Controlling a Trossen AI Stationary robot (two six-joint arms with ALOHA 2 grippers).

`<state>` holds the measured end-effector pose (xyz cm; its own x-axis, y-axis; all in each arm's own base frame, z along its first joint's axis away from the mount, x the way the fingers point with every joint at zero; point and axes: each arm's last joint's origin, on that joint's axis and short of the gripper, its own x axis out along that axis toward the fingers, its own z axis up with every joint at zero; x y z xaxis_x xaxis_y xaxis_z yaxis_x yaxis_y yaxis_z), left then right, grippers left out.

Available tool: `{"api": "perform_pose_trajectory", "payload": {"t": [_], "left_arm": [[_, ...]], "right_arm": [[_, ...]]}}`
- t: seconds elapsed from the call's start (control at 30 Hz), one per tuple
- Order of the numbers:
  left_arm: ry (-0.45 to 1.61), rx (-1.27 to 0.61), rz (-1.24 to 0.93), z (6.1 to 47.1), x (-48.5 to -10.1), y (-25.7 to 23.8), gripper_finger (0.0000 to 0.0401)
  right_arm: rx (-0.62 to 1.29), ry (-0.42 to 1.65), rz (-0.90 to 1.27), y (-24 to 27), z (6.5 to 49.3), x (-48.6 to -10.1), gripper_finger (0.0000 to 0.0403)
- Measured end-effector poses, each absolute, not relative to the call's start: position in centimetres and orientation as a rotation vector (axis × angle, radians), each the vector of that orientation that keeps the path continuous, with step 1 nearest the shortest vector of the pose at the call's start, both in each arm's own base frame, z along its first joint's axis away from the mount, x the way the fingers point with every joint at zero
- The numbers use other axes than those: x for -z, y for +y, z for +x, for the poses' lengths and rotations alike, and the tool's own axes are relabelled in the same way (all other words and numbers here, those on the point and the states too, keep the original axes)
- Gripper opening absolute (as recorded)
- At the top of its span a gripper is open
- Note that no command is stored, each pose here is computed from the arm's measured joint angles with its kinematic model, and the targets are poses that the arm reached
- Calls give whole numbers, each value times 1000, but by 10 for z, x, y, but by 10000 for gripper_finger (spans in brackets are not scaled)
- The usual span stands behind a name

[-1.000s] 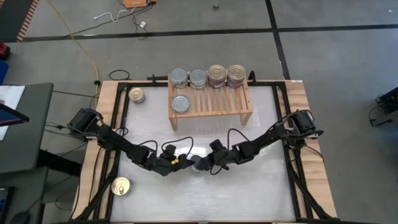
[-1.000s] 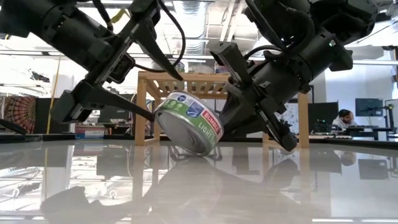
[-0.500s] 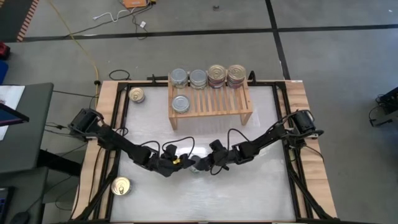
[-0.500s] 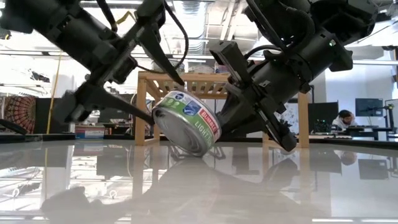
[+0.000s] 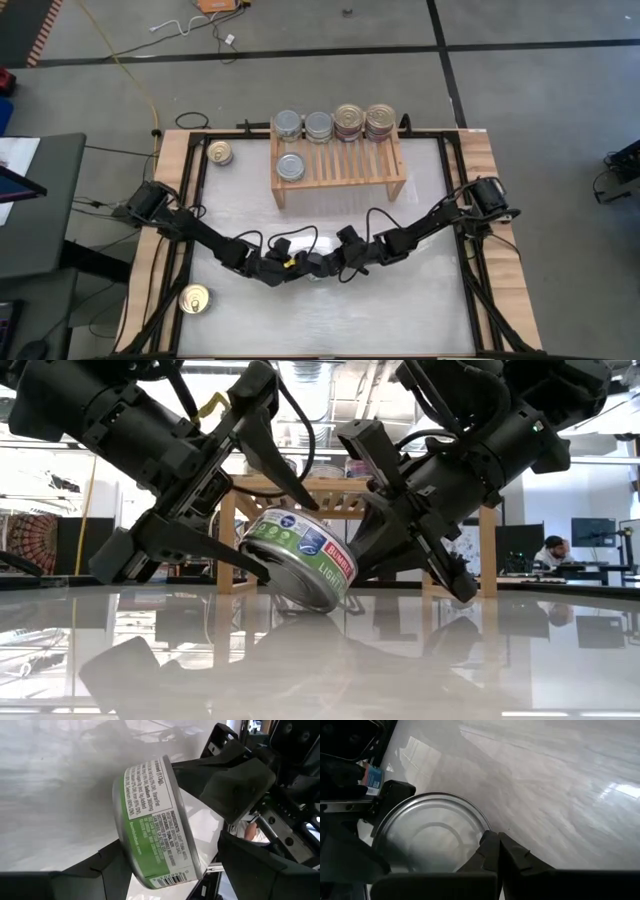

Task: Stack canned seafood by type on shelf
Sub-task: Stack the green tuna can on top of the green tuna can on the shelf

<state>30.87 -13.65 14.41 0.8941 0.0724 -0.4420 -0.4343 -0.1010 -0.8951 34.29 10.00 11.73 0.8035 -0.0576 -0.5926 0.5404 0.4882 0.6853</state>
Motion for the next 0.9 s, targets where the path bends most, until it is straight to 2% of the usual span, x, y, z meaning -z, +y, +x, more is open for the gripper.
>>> {"api": "perform_pose_trajectory", "payload": {"t": [0.23,0.67,0.9], "left_arm": [[296,-438,-1620,307,-143,-139,265],[377,-381,-1546,307,-143,-140,162],[403,-341,-1502,306,-150,-138,144]], "right_arm": [[383,544,1009,102,342,-118,25],[379,543,1010,102,342,-120,25],[391,579,978,99,331,-145,25]]}}
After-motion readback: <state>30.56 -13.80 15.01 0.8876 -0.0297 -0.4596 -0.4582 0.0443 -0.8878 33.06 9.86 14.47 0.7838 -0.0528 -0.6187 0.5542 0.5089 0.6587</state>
